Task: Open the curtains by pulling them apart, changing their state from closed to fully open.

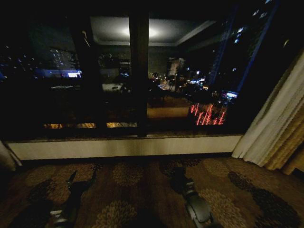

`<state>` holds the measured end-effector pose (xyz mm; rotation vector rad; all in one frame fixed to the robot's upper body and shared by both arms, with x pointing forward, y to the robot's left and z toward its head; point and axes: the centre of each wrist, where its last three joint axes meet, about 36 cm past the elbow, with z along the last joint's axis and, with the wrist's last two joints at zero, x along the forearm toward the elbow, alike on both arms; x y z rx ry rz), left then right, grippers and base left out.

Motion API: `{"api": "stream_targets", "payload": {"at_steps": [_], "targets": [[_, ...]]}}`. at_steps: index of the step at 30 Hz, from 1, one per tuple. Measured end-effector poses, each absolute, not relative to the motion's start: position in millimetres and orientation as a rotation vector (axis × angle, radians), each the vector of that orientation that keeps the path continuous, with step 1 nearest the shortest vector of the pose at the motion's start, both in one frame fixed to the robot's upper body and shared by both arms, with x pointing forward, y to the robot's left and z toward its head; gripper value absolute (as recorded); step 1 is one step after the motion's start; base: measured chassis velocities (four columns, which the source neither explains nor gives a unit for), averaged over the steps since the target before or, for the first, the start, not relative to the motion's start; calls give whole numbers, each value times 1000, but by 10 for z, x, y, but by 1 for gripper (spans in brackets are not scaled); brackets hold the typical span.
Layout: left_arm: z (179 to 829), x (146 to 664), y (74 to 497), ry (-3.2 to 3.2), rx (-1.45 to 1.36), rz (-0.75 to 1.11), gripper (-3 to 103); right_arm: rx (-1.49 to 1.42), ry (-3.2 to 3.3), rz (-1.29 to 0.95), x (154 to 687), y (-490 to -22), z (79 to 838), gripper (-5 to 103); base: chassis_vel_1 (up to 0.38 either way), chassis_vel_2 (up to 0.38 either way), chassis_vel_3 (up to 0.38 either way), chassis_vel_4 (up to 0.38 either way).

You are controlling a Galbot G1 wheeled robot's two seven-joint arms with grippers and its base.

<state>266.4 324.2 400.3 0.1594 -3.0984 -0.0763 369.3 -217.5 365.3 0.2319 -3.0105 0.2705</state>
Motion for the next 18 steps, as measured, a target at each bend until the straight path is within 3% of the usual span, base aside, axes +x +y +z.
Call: {"api": "stream_targets", "payload": {"at_steps": [18], "targets": [[3922,2695,3265,-3083,162,-67,100,231,-3000,243,3685,-2159,3642,100,0,0,0,0]]}}
